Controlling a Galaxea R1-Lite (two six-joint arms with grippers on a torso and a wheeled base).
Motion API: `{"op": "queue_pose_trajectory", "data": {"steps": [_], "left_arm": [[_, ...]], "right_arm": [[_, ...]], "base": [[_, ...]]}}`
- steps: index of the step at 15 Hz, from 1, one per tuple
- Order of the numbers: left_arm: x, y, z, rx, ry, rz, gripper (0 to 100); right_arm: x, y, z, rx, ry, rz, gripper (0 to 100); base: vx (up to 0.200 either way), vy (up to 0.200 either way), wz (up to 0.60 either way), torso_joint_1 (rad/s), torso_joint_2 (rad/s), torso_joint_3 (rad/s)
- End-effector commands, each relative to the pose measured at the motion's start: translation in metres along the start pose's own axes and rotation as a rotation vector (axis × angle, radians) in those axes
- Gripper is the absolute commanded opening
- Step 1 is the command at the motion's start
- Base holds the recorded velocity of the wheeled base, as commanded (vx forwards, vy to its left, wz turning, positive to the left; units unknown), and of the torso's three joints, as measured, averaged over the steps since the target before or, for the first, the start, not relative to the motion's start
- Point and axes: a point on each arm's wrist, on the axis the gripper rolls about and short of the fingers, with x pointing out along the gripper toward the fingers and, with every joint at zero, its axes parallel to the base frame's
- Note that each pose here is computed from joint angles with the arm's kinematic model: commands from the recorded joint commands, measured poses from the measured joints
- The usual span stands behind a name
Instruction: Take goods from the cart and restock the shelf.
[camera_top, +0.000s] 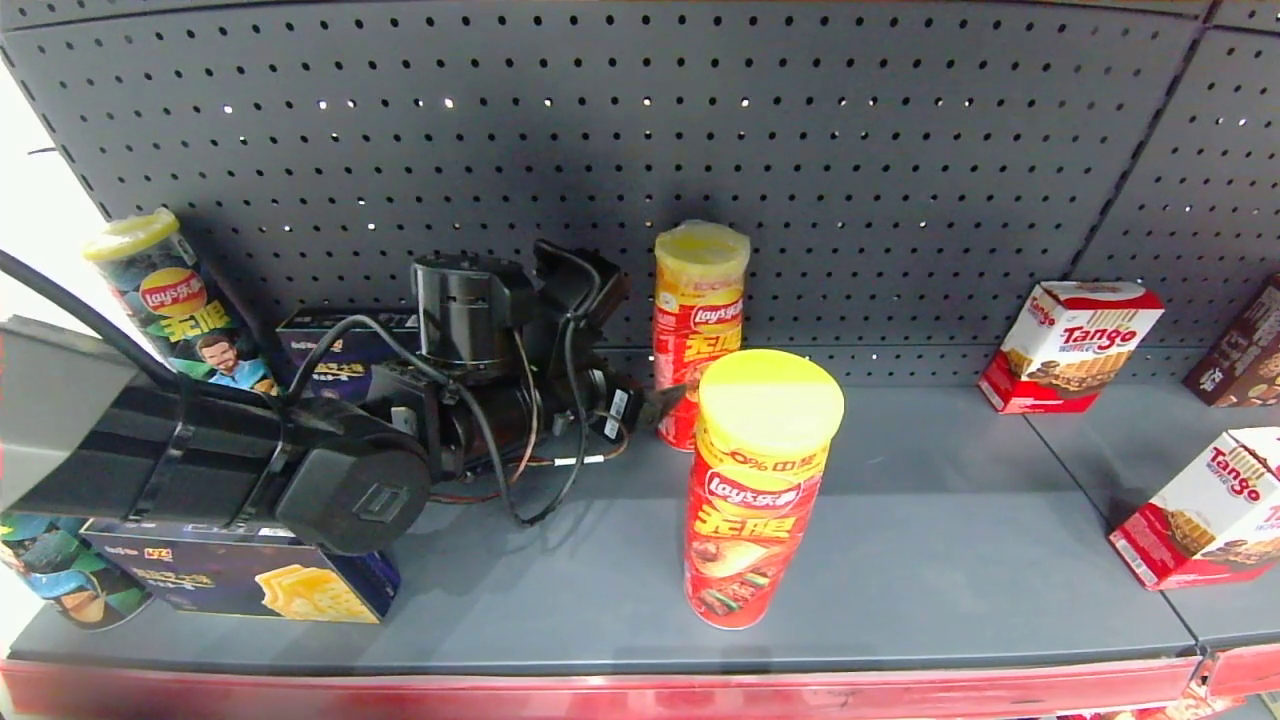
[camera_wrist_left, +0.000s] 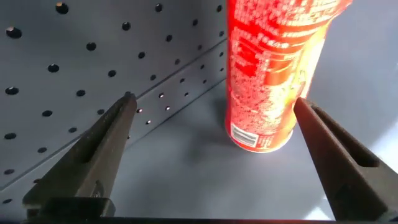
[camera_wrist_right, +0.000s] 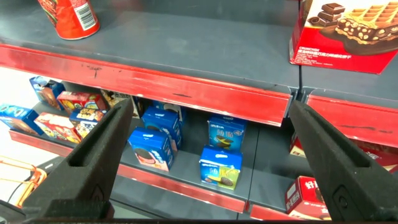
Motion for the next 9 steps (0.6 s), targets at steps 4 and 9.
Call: {"op": "queue_pose_trajectory", "data": {"steps": [4,9], "left_arm": [[0.0,0.013,-0.003,-0.006,0.003,0.034,100],[-0.001,0.024,-0.004,-0.012,0.008,0.066,100]], "right_arm": [[0.0,0.0,0.0,0.0,0.0,0.001,100],[0.0,0.0,0.0,0.0,0.0,0.001,100]], "base": [[0.0,0.0,0.0,0.0,0.0,0.0],[0.0,0.0,0.0,0.0,0.0,0.0]]}}
